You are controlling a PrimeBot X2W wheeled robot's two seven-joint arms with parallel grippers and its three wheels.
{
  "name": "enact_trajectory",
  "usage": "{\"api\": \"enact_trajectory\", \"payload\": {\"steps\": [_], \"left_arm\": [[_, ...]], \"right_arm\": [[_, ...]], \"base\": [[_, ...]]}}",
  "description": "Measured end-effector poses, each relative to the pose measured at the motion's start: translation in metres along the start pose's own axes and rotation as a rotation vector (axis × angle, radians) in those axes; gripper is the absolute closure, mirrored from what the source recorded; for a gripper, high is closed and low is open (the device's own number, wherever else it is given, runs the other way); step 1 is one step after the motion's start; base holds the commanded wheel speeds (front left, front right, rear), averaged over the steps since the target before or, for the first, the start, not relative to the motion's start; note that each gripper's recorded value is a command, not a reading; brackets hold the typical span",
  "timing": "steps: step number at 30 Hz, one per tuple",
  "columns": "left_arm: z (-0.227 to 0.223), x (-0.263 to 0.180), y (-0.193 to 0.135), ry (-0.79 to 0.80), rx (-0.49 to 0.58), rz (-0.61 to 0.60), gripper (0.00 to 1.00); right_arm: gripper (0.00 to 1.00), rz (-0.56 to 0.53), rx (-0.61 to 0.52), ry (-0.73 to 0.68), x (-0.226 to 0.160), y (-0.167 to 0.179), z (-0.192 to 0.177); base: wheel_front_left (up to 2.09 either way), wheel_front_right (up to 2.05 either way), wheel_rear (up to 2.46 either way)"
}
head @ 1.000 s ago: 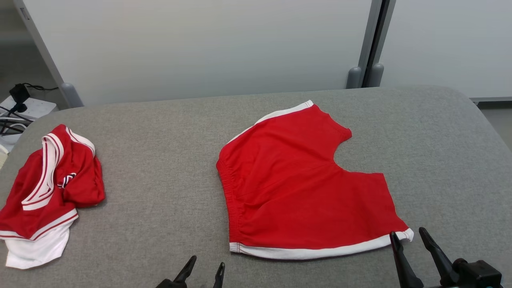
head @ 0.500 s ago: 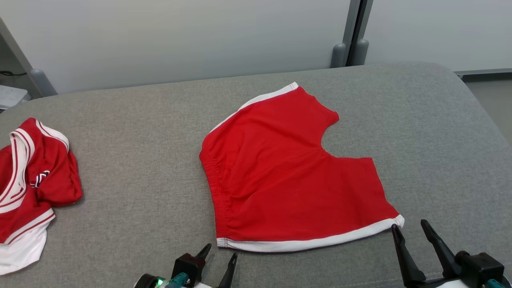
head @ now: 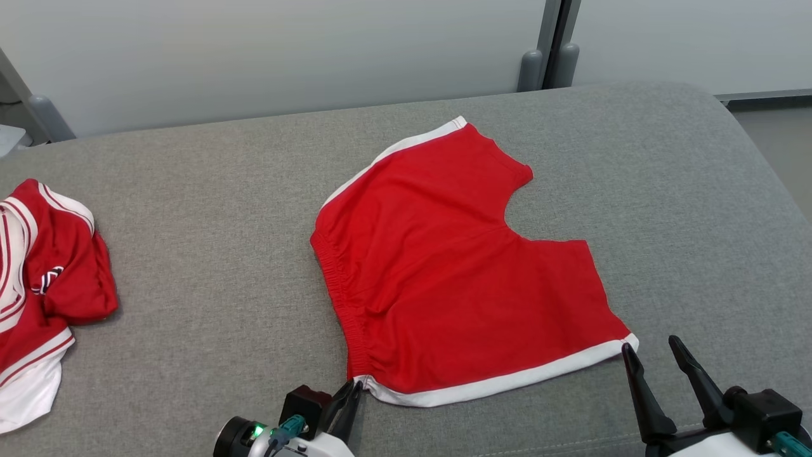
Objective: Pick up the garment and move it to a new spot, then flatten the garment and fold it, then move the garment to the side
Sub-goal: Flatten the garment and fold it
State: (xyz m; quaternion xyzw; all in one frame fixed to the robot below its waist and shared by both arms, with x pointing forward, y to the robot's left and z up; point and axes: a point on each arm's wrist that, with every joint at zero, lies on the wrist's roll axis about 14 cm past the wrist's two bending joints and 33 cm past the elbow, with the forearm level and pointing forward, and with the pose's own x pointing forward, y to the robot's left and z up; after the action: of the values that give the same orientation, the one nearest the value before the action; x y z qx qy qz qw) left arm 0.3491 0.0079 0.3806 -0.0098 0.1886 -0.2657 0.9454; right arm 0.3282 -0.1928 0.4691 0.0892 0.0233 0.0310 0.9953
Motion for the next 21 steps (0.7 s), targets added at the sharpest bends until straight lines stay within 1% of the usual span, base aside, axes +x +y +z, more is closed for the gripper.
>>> {"api": "enact_trajectory", "payload": {"steps": [6,9,10,13,21], "left_arm": [[0.0,-0.002,0.001,-0.002,0.002,0.003,1.0],[0.002,-0.002,0.003,-0.008,-0.002,0.009,1.0],[0.005,-0.001,0.005,-0.02,-0.007,0.016,1.0],[0.01,-0.002,0.01,-0.036,0.0,0.024,1.0],[0.011,-0.01,0.024,-0.047,-0.004,0.069,1.0]], "right_arm": [[0.0,0.003,0.001,0.011,0.0,-0.001,-0.003],[0.0,-0.041,0.04,0.058,-0.003,-0.011,-0.019],[0.0,-0.064,0.055,0.104,-0.005,-0.017,-0.033],[0.0,-0.068,0.055,0.162,-0.001,-0.021,-0.049],[0.0,-0.08,0.098,0.223,0.015,-0.023,-0.066]], "base": [[0.0,0.0,0.0],[0.0,0.0,0.0],[0.0,0.0,0.0],[0.0,0.0,0.0],[0.0,0.0,0.0]]}}
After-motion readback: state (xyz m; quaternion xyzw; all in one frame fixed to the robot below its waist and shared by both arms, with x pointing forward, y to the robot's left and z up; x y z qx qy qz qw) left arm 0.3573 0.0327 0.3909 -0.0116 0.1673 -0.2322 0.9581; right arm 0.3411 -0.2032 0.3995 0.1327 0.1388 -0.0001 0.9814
